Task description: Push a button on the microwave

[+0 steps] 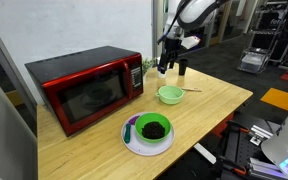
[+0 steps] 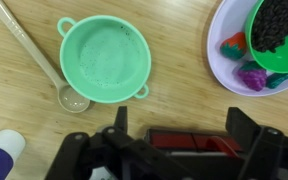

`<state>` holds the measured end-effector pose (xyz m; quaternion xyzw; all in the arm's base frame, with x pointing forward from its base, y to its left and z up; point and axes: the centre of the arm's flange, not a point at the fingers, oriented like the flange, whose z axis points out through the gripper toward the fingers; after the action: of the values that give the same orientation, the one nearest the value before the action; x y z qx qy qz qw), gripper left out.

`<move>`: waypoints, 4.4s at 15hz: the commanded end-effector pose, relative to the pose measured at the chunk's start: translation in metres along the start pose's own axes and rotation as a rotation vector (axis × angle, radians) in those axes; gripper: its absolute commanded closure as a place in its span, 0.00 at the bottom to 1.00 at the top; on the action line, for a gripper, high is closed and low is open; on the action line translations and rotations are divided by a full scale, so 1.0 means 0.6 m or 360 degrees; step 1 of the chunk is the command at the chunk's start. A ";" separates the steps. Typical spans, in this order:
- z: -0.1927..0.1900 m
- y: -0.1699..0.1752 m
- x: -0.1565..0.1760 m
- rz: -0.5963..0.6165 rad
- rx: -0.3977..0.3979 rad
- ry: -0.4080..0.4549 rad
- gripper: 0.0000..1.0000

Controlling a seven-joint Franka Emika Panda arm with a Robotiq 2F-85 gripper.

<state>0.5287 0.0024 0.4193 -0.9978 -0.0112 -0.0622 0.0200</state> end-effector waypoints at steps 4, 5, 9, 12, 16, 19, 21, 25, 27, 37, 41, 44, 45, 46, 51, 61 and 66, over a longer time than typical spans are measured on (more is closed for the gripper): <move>0.103 -0.004 0.031 -0.0008 -0.0137 -0.0041 0.00; 0.110 -0.007 0.031 -0.0016 -0.0151 -0.0037 0.14; 0.129 -0.020 0.035 -0.0020 -0.0167 0.0012 0.48; 0.136 -0.032 0.042 0.0002 -0.0156 0.0100 0.68; 0.147 -0.045 0.057 0.0016 -0.0145 0.0166 0.97; 0.158 -0.049 0.066 0.0021 -0.0146 0.0186 1.00; 0.160 -0.051 0.073 0.0026 -0.0143 0.0201 1.00; 0.155 -0.057 0.084 0.0035 -0.0132 0.0219 1.00; 0.148 -0.050 0.068 0.0028 -0.0119 0.0200 0.99; 0.151 -0.041 0.074 0.0004 -0.0164 0.0172 1.00; 0.157 -0.040 0.087 -0.0051 -0.0204 0.0203 1.00; 0.169 -0.043 0.099 -0.0096 -0.0232 0.0219 1.00; 0.174 -0.042 0.104 -0.0109 -0.0233 0.0227 1.00; 0.179 -0.041 0.110 -0.0125 -0.0239 0.0235 1.00; 0.199 -0.043 0.135 -0.0164 -0.0238 0.0243 1.00; 0.224 -0.072 0.174 -0.0308 -0.0286 0.0325 1.00; 0.211 -0.077 0.190 -0.0363 -0.0333 0.0396 1.00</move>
<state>0.6441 0.0567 0.3085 -0.9776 -0.1012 -0.1686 -0.0753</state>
